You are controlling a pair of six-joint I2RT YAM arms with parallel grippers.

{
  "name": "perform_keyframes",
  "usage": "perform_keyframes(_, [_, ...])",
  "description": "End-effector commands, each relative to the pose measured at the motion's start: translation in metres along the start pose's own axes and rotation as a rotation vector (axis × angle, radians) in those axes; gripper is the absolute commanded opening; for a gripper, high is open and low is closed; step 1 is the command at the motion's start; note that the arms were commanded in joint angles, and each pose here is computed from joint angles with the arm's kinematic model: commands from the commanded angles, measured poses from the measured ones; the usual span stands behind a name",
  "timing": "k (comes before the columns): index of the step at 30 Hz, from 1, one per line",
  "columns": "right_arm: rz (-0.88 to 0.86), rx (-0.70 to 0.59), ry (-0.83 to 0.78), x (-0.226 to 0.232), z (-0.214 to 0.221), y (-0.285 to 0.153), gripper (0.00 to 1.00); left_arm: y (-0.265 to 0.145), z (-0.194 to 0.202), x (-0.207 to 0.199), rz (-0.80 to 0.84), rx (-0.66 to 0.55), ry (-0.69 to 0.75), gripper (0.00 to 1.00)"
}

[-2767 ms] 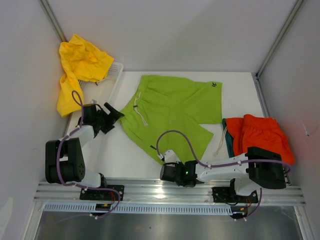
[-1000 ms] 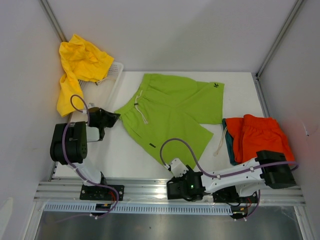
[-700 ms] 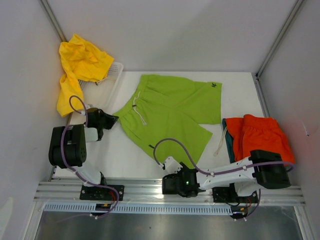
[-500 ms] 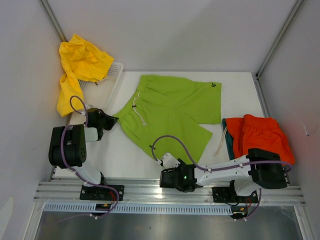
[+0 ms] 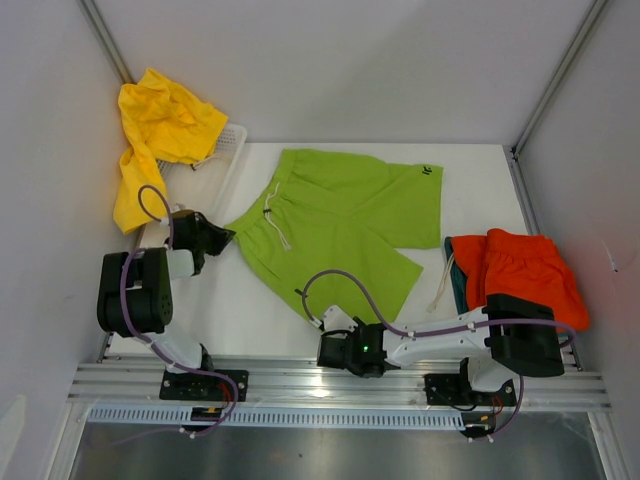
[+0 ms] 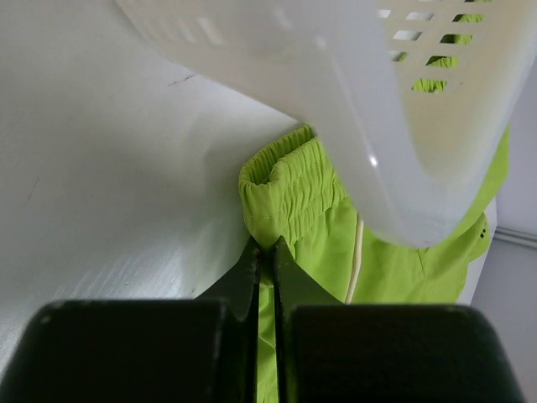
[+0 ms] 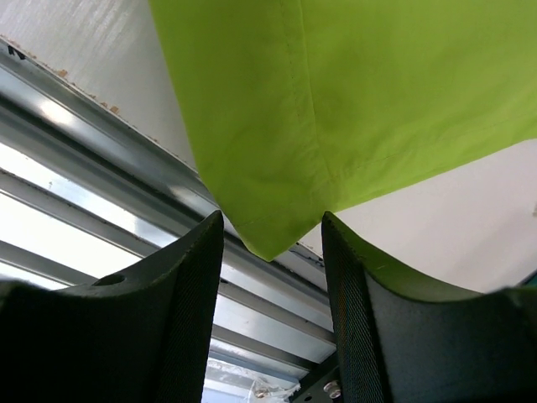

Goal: Fold and stack the shorts

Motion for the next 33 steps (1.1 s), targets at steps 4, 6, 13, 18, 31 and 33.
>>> perform_keyframes(4, [-0.017,-0.002,-0.014,0.006,-0.004,0.001,0.40,-0.005,-0.018,-0.021,0.056,-0.046,0.044,0.00])
perform_keyframes(6, [-0.006,-0.009,-0.015,0.006,-0.006,0.003,0.20,-0.006,-0.020,-0.023,0.059,-0.050,0.047,0.00])
perform_keyframes(13, [0.006,-0.096,-0.027,0.010,-0.013,-0.010,0.00,-0.010,-0.024,-0.021,0.058,-0.027,0.026,0.00])
perform_keyframes(18, [-0.026,-0.212,-0.089,0.035,-0.011,-0.044,0.00,-0.020,-0.027,-0.015,0.055,-0.009,0.001,0.00])
perform_keyframes(31, [-0.008,-0.336,-0.065,0.050,0.003,-0.124,0.00,-0.115,-0.034,-0.019,-0.110,-0.144,0.007,0.00])
perform_keyframes(33, [-0.039,-0.365,-0.052,0.052,0.001,-0.131,0.00,-0.135,-0.040,-0.016,-0.069,-0.181,-0.018,0.00])
Point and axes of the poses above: each gripper's point midway between its finger pads, its own y axis out along the fingers, its own x axis along the line the jaws close on, z = x × y, the point moved 8 cm from there along -y, back along the fingers, and after that the axes turned 7 degrees about -y, right-handed, at the moved point
